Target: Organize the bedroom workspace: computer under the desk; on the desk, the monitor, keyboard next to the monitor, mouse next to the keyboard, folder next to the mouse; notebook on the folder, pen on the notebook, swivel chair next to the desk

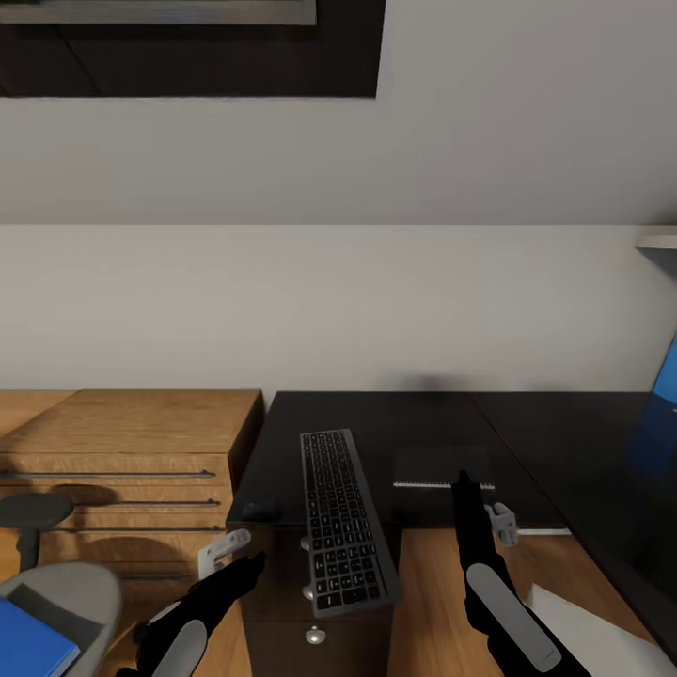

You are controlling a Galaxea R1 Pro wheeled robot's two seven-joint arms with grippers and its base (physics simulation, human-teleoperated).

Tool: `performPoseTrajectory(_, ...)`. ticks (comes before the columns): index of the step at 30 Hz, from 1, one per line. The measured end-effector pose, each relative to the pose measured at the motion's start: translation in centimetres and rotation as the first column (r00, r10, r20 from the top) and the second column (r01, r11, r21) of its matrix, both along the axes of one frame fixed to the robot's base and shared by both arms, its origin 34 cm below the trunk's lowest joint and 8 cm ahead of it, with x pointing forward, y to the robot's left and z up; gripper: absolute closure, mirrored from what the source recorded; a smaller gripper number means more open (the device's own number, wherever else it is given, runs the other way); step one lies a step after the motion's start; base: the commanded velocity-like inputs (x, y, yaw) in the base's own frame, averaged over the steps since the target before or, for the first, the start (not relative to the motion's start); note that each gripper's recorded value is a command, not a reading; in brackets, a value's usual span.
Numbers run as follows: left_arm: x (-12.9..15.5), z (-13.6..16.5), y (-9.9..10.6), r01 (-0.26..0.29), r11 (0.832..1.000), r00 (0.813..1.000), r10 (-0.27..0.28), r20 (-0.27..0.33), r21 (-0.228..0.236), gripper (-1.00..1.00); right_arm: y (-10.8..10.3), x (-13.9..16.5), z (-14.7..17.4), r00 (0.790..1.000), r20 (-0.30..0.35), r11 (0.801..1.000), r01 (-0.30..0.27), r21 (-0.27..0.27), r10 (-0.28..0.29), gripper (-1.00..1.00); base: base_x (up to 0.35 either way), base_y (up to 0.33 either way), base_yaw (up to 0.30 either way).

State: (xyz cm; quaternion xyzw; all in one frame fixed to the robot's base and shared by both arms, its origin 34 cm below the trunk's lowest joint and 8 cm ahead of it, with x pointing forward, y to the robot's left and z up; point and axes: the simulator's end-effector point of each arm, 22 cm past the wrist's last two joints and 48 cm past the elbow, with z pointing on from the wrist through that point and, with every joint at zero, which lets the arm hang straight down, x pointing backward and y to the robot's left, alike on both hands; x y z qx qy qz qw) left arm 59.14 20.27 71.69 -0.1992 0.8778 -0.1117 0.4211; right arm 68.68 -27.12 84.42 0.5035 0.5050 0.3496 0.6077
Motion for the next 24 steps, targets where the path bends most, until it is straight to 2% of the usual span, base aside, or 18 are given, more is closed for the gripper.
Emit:
performPoseTrajectory(7,0.0,0.0,0.2,0.0,1.0,1.0,0.0,0.0,0.004,-1.0,0.0,0.0,0.0,1.0,0.001,1.0,0.0,0.0,0.0,1.0,0.116,0.0,0.0)
performPoseTrajectory(18,0.1,0.3,0.4,-0.004,1.0,1.0,0.004,0.006,0.003,-1.0,0.0,0.0,0.0,1.0,0.002,1.0,0.002,0.001,-0.002,1.0,0.01,0.0,0.0)
performPoseTrajectory(24,0.1,-0.7,0.3,-0.003,1.0,1.0,0.003,0.009,0.001,-1.0,-0.1,-0.1,-1.1,1.0,0.001,1.0,0.004,0.003,-0.004,1.0,0.0,0.0,0.0)
